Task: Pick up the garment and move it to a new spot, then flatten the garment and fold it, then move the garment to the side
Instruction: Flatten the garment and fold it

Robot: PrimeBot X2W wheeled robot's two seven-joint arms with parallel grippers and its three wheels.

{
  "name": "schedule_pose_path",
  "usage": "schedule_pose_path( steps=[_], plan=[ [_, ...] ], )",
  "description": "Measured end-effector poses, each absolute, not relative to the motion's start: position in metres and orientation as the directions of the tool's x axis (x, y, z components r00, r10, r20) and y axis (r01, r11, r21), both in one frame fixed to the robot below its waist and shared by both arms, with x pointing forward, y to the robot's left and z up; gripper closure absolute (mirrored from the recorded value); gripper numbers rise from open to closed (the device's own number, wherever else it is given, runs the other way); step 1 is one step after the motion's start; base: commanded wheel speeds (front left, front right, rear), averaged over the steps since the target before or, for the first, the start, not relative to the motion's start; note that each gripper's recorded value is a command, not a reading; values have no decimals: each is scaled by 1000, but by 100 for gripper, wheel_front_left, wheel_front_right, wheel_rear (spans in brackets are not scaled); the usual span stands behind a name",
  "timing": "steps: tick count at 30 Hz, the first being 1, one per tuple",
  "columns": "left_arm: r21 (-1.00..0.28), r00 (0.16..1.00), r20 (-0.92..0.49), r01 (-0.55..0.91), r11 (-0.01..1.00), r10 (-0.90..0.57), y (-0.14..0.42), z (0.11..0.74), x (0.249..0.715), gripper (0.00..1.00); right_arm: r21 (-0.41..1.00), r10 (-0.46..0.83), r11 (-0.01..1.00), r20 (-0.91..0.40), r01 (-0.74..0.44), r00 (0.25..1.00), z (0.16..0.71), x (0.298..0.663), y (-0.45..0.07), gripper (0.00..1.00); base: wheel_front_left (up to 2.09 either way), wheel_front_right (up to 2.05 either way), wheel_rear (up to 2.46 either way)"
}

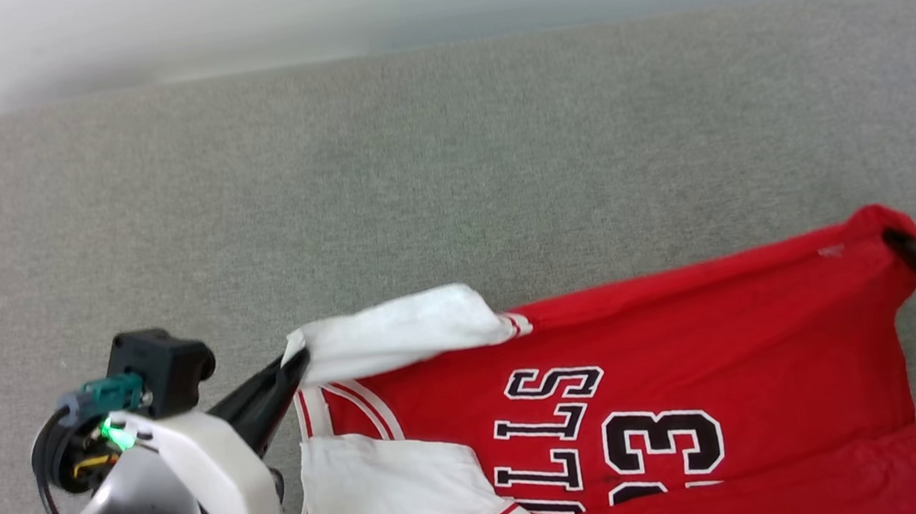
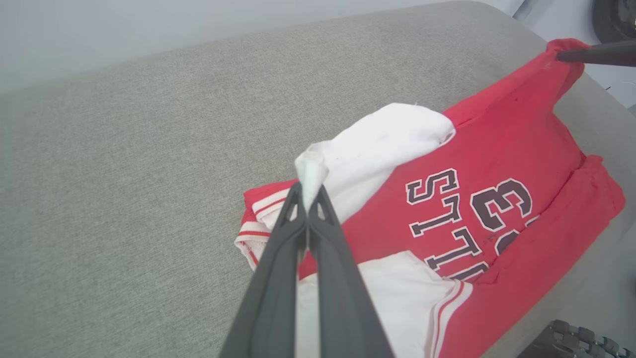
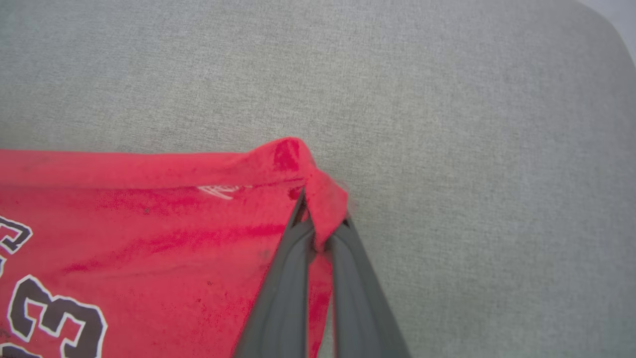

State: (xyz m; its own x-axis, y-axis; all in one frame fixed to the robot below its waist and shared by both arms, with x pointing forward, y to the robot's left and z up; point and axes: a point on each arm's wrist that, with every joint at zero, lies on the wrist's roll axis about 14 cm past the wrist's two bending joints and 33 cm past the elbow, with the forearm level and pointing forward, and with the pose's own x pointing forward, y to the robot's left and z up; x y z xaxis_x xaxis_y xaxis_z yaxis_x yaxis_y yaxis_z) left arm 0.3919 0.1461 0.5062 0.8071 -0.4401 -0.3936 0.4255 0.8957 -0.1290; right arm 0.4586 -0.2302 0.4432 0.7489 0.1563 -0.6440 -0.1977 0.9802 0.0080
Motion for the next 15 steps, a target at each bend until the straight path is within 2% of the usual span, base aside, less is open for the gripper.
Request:
schedule_pose_path(
  steps=[7,15],
  plan=[
    [-143,810,-434,370,918,-394,159,498,360,100,56,147,988,-631,-144,762,442,406,-242,100,0,0,0],
    [-193,717,-579,341,920,-387,161,451,313,100,122,176,984,-695,-127,697,413,352,-229,100,0,0,0]
  ],
)
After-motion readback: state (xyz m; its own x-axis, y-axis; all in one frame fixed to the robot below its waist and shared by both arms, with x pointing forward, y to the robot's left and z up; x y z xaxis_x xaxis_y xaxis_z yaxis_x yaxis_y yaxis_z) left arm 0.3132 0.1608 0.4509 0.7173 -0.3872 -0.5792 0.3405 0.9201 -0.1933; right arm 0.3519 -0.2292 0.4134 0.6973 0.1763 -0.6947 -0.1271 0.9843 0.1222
